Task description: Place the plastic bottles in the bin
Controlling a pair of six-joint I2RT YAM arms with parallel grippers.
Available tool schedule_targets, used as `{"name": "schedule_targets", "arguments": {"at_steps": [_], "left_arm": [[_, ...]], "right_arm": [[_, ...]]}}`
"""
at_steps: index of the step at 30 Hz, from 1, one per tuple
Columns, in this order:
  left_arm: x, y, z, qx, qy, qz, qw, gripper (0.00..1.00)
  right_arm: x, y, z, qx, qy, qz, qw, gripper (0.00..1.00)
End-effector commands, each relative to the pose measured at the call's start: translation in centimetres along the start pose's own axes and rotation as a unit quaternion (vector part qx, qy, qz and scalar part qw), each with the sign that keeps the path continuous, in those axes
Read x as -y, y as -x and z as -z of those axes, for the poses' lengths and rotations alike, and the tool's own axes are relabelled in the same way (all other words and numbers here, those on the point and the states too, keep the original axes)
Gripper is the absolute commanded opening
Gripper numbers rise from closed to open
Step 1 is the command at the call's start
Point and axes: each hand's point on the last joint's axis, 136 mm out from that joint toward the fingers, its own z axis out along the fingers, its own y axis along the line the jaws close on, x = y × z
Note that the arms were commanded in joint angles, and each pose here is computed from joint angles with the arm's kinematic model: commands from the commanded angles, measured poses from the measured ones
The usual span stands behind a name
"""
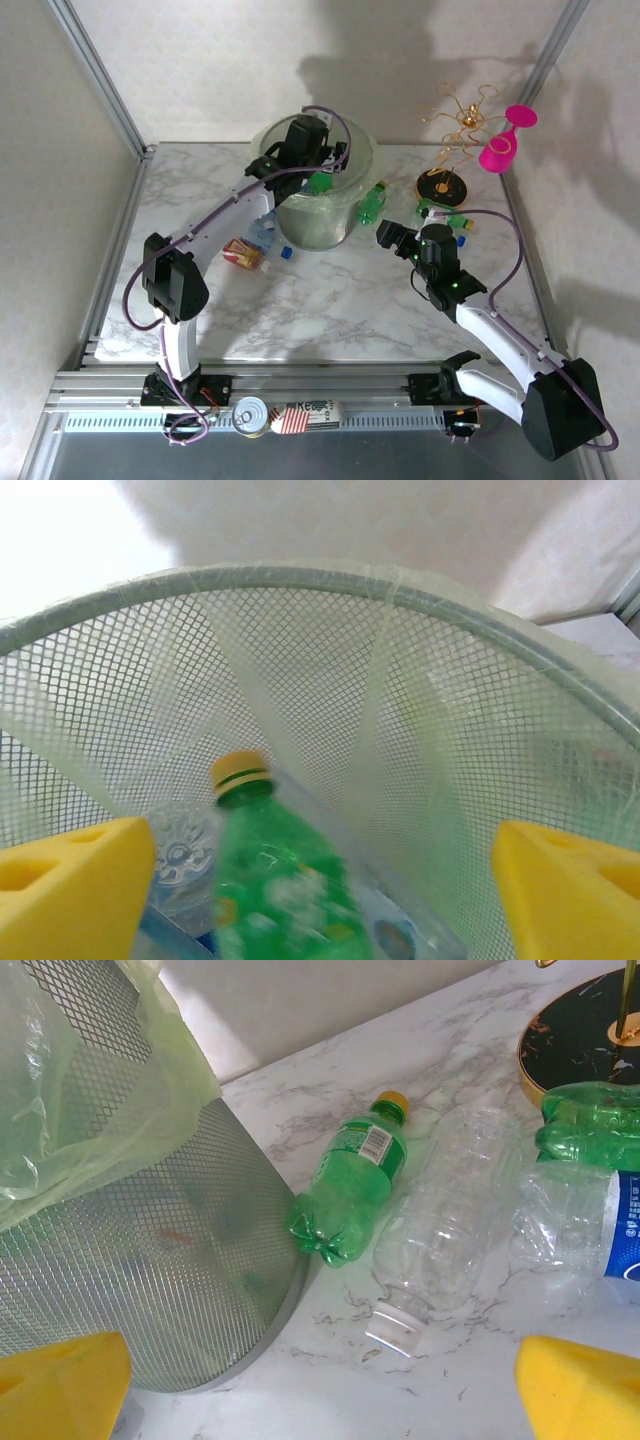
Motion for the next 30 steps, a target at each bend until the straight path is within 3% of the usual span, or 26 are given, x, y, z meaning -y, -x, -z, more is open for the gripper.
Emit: {"name": "schedule_targets", "arguments": {"at_steps": [1,4,11,19,23,30], "left_arm": [[0.4,3.7,3.0,0.047,-0.001,0.007,0.999,0.93],[0.9,4.8,4.5,0.066,-0.003,0.006,0.998,1.0],[0.9,7.9,9.5,0.137,-0.024,0.037,0.99,1.0],[-2.9,9.1,17.7,0.254,-0.027,0.114,0.96,1.0],[-6.0,7.2,20.5,0.284,0.003,0.152,0.947,1.0],[-13.0,0.1,22.6,0.289,0.095,0.223,0.926,1.0]], "right_arm": [[0.5,0.0,0.1,0.004,-0.006,0.0,1.0,0.99],[0.4,0.0,-0.1,0.002,-0.004,0.0,1.0,0.99],[0.2,0.2,-0.4,0.0,-0.005,0.002,1.0,0.99],[0.3,0.8,-1.1,-0.006,-0.02,0.02,1.0,0.99],[0.7,1.7,-1.3,0.0,-0.039,0.042,0.998,0.99],[2.8,4.2,-1.5,0.011,-0.096,0.075,0.992,0.99]]}}
